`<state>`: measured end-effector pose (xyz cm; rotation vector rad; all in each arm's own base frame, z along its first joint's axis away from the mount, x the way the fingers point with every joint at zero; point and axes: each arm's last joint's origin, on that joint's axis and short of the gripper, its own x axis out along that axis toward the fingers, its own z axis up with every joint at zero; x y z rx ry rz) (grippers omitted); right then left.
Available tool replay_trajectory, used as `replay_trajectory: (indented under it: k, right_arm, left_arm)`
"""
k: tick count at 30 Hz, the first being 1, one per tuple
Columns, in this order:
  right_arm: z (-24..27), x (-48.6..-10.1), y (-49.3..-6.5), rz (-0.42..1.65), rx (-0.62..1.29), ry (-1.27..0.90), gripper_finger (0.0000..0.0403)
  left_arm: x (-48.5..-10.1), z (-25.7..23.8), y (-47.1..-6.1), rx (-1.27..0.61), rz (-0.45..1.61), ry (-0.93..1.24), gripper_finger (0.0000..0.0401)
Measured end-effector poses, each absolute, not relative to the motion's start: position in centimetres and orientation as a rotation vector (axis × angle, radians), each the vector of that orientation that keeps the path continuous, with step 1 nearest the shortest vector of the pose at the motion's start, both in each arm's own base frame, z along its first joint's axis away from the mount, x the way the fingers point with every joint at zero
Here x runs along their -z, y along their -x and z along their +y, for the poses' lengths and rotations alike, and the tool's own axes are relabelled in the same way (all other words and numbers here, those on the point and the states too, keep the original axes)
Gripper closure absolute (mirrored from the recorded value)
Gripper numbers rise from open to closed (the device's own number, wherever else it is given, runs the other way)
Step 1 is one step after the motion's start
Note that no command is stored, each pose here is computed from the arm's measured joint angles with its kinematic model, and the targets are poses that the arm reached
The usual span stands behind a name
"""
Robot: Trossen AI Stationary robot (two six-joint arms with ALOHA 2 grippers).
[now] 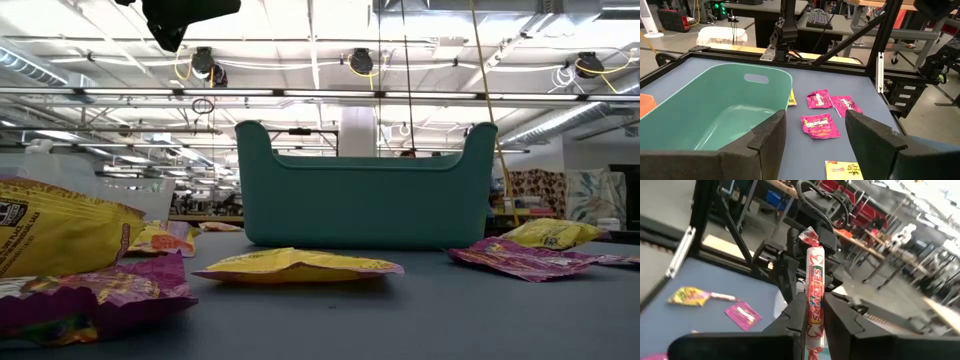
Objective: Sort candy
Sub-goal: Put the orange candy into the transparent bin
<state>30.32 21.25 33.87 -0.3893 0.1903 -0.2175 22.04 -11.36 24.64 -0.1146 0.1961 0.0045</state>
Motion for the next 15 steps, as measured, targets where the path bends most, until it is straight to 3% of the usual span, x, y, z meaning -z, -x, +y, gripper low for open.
replay_trajectory:
  k: [8, 15]
  right_arm:
    - [20.9, -33.7, -30.5, 0.166, 0.253, 0.100, 0.0362]
    - [20.5, -32.8, -31.3, 0.193, 0.280, 0.073, 0.0362]
  left_arm:
    - [-24.6, -11.7, -21.9, 0.009, 0.197, 0.113, 0.0191]
    - [-24.8, -11.8, -21.9, 0.016, 0.179, 0.114, 0.0191]
